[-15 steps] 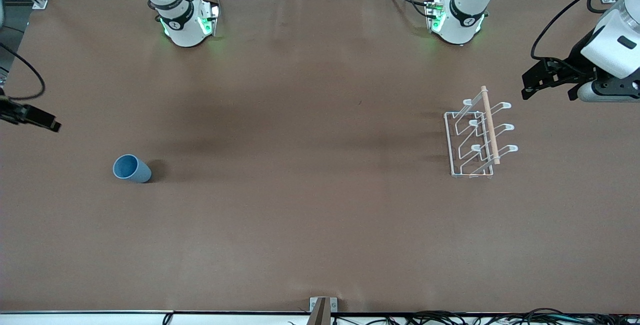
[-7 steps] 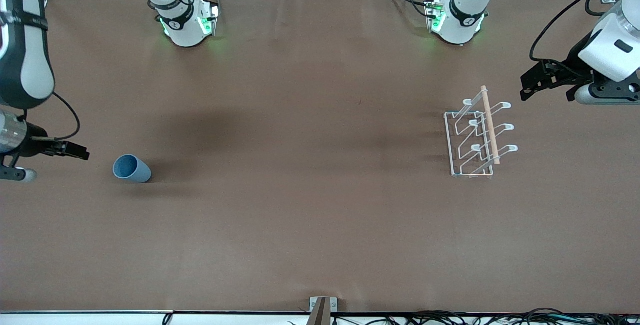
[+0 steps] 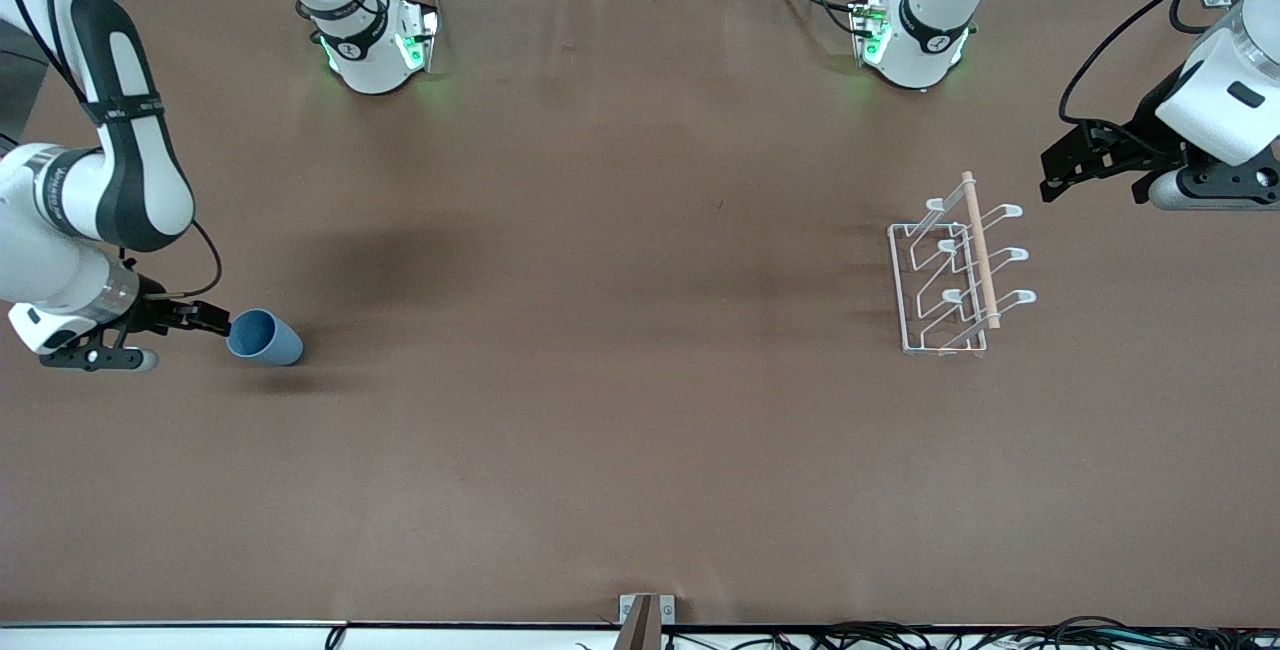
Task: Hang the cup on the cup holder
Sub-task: 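Close the right gripper around the blue cup's rim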
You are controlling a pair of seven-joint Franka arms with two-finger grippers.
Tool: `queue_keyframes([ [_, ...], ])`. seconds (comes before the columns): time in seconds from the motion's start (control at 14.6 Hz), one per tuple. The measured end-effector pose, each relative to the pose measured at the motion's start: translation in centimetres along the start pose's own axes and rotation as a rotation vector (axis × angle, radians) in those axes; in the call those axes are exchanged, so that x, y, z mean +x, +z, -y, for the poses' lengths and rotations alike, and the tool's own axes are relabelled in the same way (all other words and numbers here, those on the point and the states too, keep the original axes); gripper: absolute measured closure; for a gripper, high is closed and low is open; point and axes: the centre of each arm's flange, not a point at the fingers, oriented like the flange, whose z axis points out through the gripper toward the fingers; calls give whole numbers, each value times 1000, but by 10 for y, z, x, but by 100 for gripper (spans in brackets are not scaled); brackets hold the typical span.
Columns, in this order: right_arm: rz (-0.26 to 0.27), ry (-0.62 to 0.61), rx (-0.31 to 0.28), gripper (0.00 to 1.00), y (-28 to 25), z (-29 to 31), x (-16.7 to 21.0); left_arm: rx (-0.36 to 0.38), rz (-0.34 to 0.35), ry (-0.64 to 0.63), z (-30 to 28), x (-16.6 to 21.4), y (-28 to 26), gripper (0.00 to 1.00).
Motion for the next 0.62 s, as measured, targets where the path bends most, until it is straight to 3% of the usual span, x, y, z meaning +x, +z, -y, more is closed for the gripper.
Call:
queue_keyframes([
  [0.34,-29,-18,-8,0,34,3,6,0,3,0,0,0,2,0],
  [0.62,-12,-26,-4,2,53,6,1,1,5,0,0,0,2,0],
])
